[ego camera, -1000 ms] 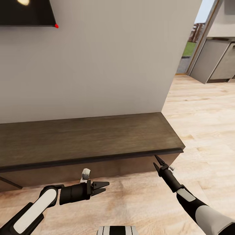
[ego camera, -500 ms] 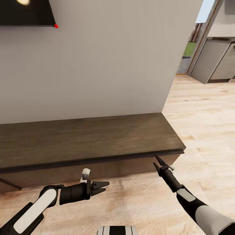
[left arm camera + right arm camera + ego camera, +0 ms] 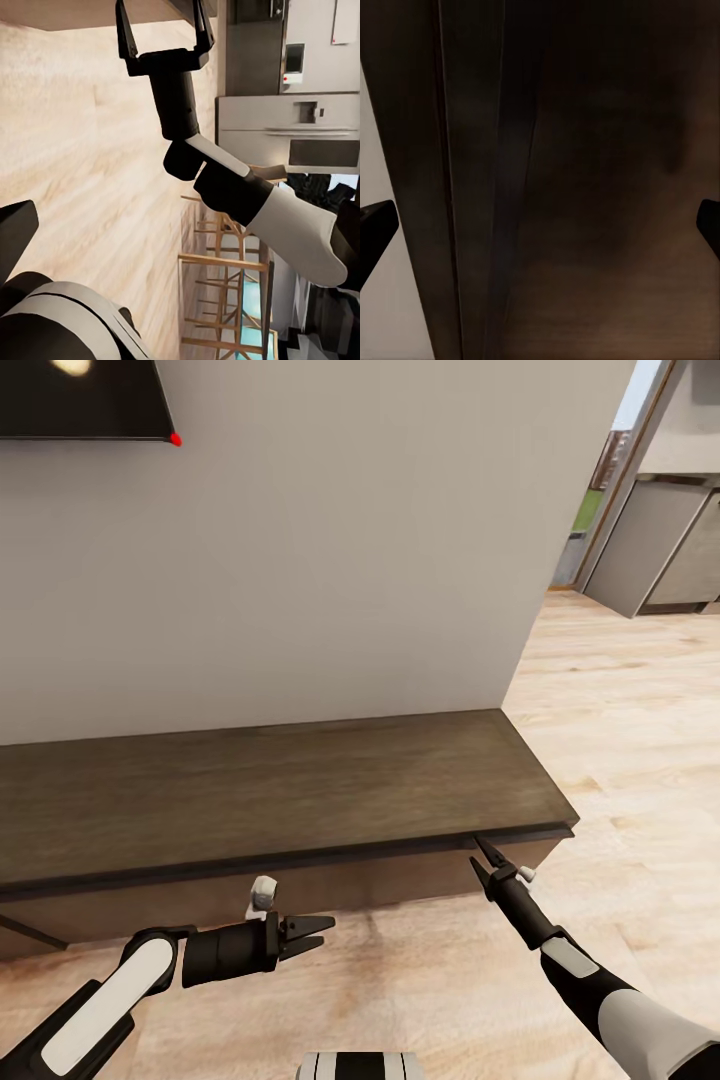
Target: Place each of the two pumpkins and all three candles from the living room inside a cabinet in the living room (use any cabinet), then make sure every cabinet is closed, and position the cauldron so it is next to a table in the living room.
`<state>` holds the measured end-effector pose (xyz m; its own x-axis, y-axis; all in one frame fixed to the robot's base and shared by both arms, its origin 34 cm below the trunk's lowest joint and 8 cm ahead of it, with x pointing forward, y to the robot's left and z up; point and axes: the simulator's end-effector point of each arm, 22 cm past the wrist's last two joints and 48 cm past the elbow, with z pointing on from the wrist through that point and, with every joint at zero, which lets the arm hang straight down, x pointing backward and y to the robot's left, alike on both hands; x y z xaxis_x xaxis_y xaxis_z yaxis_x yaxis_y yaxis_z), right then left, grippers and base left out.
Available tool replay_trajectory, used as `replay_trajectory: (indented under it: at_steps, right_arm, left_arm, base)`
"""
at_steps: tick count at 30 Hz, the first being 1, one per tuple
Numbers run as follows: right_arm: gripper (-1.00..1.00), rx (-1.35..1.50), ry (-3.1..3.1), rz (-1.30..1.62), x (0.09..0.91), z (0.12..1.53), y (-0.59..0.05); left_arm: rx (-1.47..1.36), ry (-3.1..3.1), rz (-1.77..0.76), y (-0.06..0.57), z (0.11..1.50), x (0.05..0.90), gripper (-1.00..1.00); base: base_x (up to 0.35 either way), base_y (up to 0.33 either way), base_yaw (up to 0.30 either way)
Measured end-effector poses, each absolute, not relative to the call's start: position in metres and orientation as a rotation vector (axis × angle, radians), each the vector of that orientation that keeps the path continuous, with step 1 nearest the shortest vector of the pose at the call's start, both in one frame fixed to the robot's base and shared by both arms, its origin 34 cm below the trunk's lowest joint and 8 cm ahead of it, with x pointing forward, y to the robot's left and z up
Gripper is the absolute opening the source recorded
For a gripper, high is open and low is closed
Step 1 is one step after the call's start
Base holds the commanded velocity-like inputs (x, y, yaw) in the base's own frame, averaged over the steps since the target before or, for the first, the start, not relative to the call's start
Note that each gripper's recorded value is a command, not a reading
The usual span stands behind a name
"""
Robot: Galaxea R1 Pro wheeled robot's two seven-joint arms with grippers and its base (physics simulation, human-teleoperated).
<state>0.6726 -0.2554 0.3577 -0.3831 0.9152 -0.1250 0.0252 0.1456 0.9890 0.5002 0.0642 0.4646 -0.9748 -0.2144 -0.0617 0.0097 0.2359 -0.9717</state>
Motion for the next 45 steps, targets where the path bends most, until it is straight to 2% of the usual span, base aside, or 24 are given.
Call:
replay_trajectory:
  at_steps: [26, 27, 45]
  right_arm:
    - [1.0, 0.932, 1.581, 1.359, 0.6724, 0.3601, -0.2565]
    - [-1.0, 0.932, 1.581, 1.359, 0.6728, 0.3601, -0.2564]
    - [-1.0, 0.93, 1.57, 1.364, 0.6763, 0.364, -0.2555]
  left_arm:
    - [-0.195, 2.319, -1.825, 0.0645, 0.4648, 0.5006, 1.0]
    - [-0.196, 2.319, -1.825, 0.0645, 0.4648, 0.5007, 1.0]
    - [-0.198, 2.316, -1.823, 0.0653, 0.4652, 0.5019, 1.0]
  base:
    - [0.016, 0.014, 0.0]
    - [-0.083, 0.0, 0.0]
    - [-0.034, 0.0, 0.0]
